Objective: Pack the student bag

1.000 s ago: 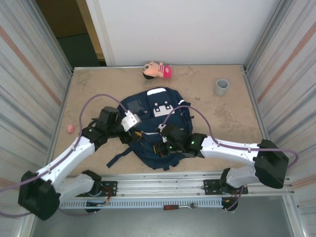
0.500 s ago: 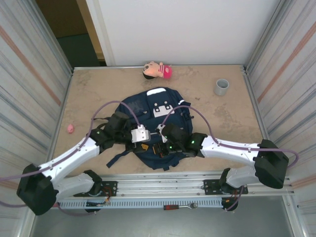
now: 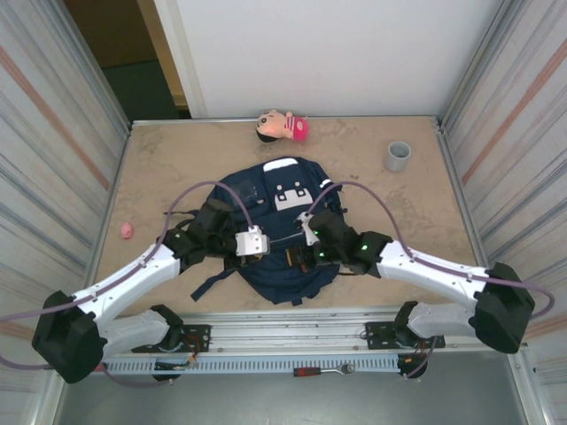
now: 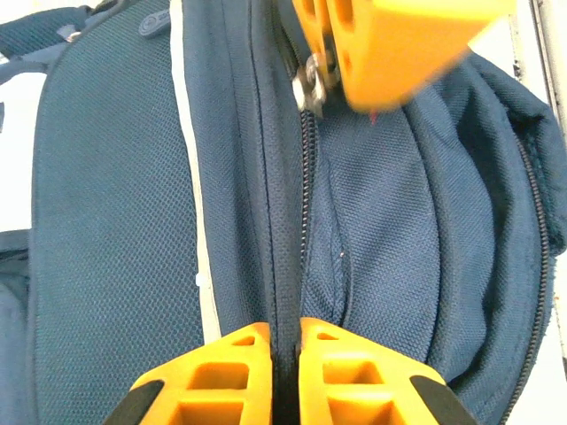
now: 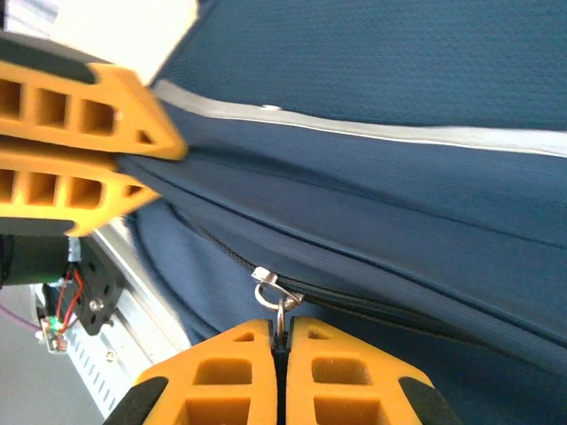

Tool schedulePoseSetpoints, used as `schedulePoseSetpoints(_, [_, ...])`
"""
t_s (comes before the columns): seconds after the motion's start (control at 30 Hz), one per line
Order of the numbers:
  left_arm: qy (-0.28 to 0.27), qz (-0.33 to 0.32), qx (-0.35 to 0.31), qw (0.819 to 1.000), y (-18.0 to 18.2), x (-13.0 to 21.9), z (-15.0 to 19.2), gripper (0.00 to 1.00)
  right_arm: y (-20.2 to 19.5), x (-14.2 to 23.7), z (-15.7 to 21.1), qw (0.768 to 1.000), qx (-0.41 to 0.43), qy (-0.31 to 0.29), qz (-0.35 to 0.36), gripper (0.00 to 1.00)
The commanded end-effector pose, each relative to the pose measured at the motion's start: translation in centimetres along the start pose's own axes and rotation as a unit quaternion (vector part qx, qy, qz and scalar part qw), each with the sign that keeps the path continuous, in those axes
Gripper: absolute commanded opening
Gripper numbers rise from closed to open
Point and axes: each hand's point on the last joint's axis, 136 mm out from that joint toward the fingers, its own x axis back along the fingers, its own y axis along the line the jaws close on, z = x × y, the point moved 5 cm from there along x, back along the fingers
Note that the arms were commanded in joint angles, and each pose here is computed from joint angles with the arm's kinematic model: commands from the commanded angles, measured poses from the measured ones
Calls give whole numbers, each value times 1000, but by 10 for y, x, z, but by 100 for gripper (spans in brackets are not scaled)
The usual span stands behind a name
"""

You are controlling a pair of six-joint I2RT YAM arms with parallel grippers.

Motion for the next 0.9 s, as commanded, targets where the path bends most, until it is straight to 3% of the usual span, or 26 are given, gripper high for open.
schedulePoseSetpoints(0.0, [59,-21,3,998,3,14,22,9,-34,23,17,999,-19,30,38,0])
schedulePoseSetpoints(0.2, [82,-20,6,996,2,19,31,9,-38,26,17,999,-22,34,29,0])
schedulePoseSetpoints(0.37, [116,-76,39,990,20,28,43,9,-5,16,18,1000,2,19,-13,0])
schedulePoseSetpoints(0.5, [149,-111,64,981,30,37,50,16,25,3,18,999,15,6,-49,0])
schedulePoseSetpoints(0.57, [136,-103,66,983,27,41,45,28,34,-3,17,998,22,6,-56,0])
schedulePoseSetpoints(0.67, [65,-40,48,996,6,49,19,50,38,-11,16,998,29,17,-56,0])
schedulePoseSetpoints(0.77, [11,-18,22,1000,-8,51,-5,58,39,-14,16,998,35,25,-54,0])
schedulePoseSetpoints(0.87, [-16,3,-7,1000,-19,41,-24,61,39,-12,16,997,38,24,-56,0])
